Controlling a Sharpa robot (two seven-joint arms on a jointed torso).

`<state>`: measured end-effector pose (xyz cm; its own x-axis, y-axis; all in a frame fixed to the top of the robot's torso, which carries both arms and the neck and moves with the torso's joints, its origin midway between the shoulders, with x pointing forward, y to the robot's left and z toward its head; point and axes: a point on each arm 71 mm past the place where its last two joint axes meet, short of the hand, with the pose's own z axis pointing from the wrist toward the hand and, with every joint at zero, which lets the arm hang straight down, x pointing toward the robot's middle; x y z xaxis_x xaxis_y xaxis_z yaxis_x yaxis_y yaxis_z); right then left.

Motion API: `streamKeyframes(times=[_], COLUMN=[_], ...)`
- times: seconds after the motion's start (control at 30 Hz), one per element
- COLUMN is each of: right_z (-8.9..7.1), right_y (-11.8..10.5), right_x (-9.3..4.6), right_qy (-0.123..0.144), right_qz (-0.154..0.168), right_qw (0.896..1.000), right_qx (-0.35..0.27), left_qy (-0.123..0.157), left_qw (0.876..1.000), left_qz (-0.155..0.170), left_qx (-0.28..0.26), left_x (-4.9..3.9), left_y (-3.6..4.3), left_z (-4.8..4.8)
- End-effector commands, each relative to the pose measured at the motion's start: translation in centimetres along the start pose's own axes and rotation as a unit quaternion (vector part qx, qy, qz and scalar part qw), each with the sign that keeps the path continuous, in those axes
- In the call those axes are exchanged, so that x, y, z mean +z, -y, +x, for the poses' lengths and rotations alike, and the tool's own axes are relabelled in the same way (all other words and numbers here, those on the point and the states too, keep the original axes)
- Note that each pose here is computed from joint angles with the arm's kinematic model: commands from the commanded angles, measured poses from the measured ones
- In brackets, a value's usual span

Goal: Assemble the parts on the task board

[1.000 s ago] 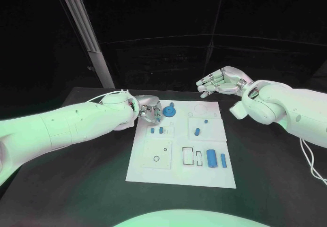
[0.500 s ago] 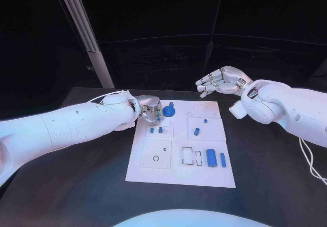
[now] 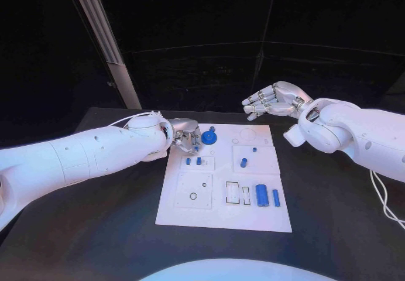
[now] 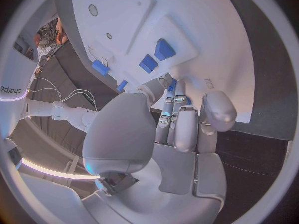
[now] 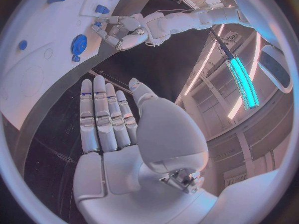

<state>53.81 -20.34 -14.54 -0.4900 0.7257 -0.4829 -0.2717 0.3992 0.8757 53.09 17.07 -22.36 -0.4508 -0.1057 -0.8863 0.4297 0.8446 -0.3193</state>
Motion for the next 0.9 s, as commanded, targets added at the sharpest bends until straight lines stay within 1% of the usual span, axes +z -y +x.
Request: streamKeyframes(times=[0.03,0.5,0.9], right_z=[0.00,0.04,0.03], right_y=[-0.18,-0.18,-0.15], right_x=[0.05,0.08,0.10], right_qy=[-0.003,-0.004,-0.004], right_qz=[-0.006,-0.006,-0.006], right_qw=[1.000,1.000,1.000], right_qx=[0.001,0.001,0.001], left_qy=[-0.014,-0.001,-0.001], left_qw=[1.000,1.000,1.000], left_qz=[0.002,0.001,0.002], left_qx=[0.003,0.002,0.002], left_x=[0.06,0.12,0.09], left_y=[0.18,0.23,0.27], left_z=[0.29,0.11,0.13])
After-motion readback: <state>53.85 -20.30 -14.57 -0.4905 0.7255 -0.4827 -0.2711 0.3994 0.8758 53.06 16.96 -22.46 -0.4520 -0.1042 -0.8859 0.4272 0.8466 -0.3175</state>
